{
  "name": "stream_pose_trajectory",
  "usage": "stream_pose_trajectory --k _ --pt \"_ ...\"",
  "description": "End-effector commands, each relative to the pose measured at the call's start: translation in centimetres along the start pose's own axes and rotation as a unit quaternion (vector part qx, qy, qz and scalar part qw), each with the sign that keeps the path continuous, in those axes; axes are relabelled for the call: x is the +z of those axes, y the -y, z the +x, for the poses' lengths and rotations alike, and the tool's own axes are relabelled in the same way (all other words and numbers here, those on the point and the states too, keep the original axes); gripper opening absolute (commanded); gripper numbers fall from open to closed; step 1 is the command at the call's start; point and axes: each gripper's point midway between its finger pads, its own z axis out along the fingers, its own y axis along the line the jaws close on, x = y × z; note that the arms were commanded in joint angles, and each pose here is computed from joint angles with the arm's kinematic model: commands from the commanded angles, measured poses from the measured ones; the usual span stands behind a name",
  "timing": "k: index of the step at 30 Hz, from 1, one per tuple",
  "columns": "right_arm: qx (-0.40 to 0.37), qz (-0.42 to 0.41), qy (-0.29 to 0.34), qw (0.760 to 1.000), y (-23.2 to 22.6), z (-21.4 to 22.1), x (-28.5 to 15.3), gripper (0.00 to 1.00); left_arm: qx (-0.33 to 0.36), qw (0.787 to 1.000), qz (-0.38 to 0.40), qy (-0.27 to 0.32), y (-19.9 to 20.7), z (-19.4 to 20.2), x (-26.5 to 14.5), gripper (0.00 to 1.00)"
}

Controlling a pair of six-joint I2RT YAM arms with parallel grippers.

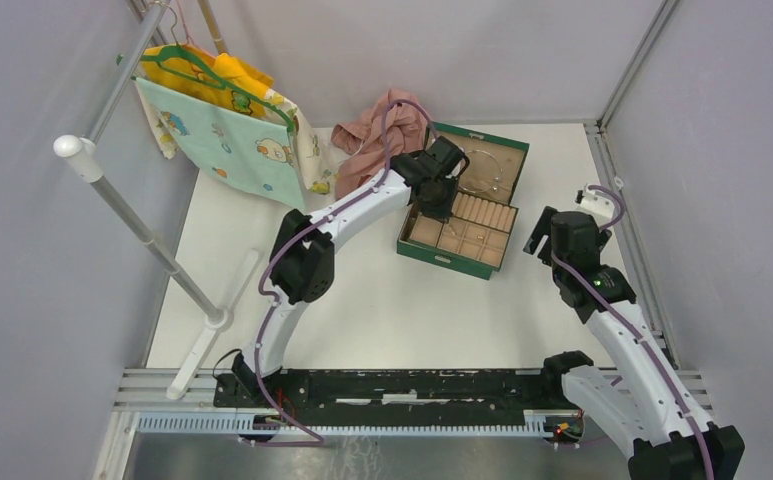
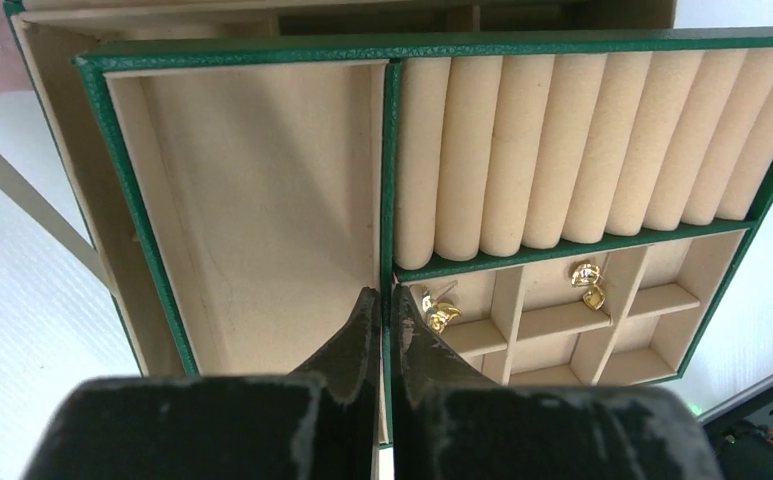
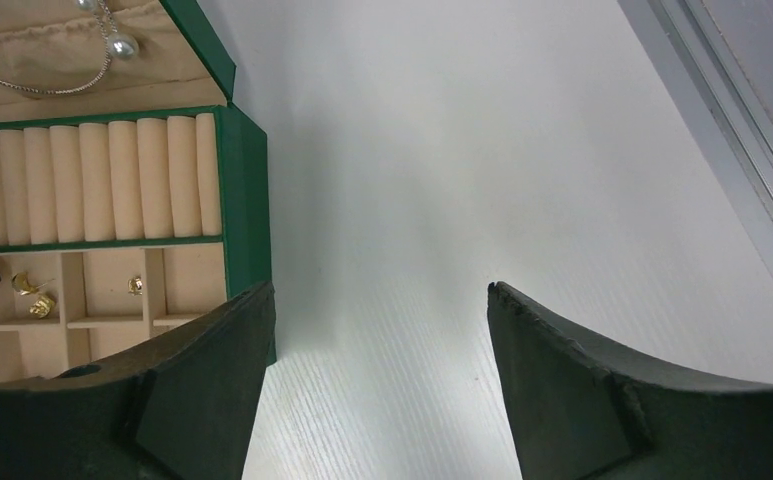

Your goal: Organize the mixed jewelry

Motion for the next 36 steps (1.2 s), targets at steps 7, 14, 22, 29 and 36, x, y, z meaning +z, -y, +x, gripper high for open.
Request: stream_pose_trajectory --k 7,14,22,29,36 --pt "0.028 -0.005 0.027 0.999 -0.1 -1.4 -0.5 0.82 0.006 0.997 -0.019 0.069 -1.0 -4.3 -0.5 0.02" --pt "0.023 -0.008 0.021 0.999 -0.4 -1.1 -0.2 0.82 0.014 0.998 -0.024 0.061 -1.6 -3.9 0.3 0.02" --pt "0.023 -0.015 0.012 1.000 -0.8 -0.5 0.3 0.82 0.026 0.998 -0.023 0.055 -1.7 -3.7 0.9 0.02" --pt "0.020 -0.017 0.010 1.000 -1.1 -0.5 0.7 0.82 0.037 0.999 -0.017 0.028 -1.8 -2.4 1.6 0.02" --pt "0.019 -0.019 0.007 1.000 -1.4 -0.4 1.0 0.82 0.032 0.999 -0.022 0.006 -2.2 -1.2 2.5 0.02"
